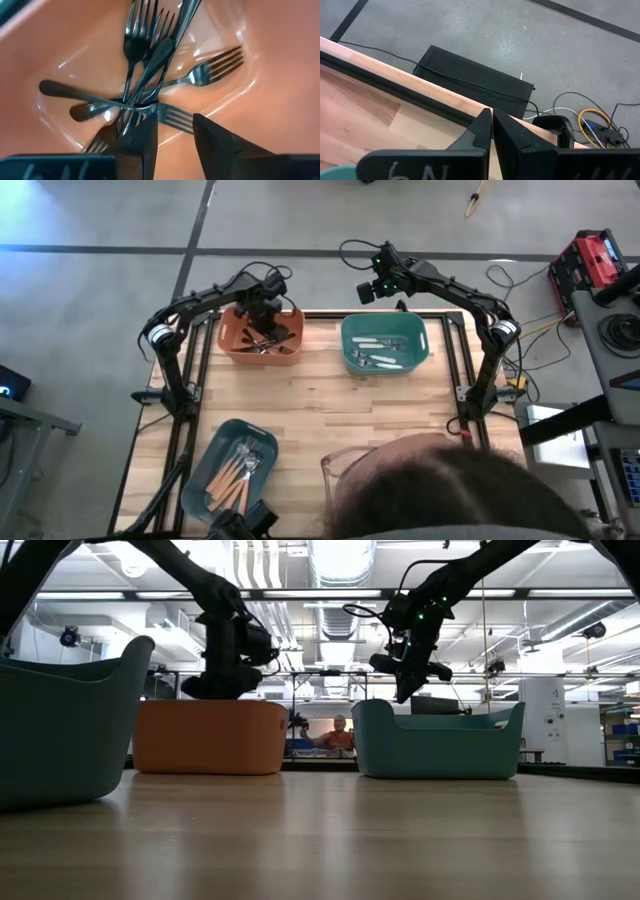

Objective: Sort silverware by color (type)
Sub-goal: Adjust the black forks in the orange bin

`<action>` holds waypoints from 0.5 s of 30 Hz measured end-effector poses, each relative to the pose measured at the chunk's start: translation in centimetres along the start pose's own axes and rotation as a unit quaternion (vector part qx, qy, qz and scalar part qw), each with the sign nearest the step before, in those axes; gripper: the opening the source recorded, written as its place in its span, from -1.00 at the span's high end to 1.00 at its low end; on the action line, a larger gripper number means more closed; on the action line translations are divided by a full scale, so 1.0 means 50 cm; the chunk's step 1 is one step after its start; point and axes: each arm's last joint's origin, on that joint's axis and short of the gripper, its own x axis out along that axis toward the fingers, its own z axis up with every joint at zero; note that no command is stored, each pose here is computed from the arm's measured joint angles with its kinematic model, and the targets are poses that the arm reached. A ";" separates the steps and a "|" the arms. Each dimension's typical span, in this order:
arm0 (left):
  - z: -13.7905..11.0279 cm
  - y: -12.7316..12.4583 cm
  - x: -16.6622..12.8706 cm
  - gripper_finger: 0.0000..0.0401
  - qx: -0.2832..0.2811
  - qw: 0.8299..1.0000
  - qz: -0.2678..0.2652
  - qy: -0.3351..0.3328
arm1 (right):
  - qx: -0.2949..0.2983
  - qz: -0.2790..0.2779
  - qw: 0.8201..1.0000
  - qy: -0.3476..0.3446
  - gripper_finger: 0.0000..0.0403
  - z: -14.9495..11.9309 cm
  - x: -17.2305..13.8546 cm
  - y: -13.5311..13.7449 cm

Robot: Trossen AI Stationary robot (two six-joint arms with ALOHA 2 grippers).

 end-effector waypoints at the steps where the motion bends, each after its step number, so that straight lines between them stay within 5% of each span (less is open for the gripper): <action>1: 0.003 -0.001 -0.006 0.48 0.000 1.000 -0.002 -0.006 | 0.000 0.000 1.000 0.000 0.96 0.000 0.000 0.000; 8: 0.009 -0.009 -0.087 0.48 0.036 0.997 -0.020 -0.073 | -0.020 0.008 1.000 0.001 0.96 0.000 -0.001 0.001; 15: -0.051 -0.019 -0.168 0.52 0.125 0.984 -0.089 -0.095 | -0.034 0.061 0.997 -0.024 0.96 0.022 -0.022 0.010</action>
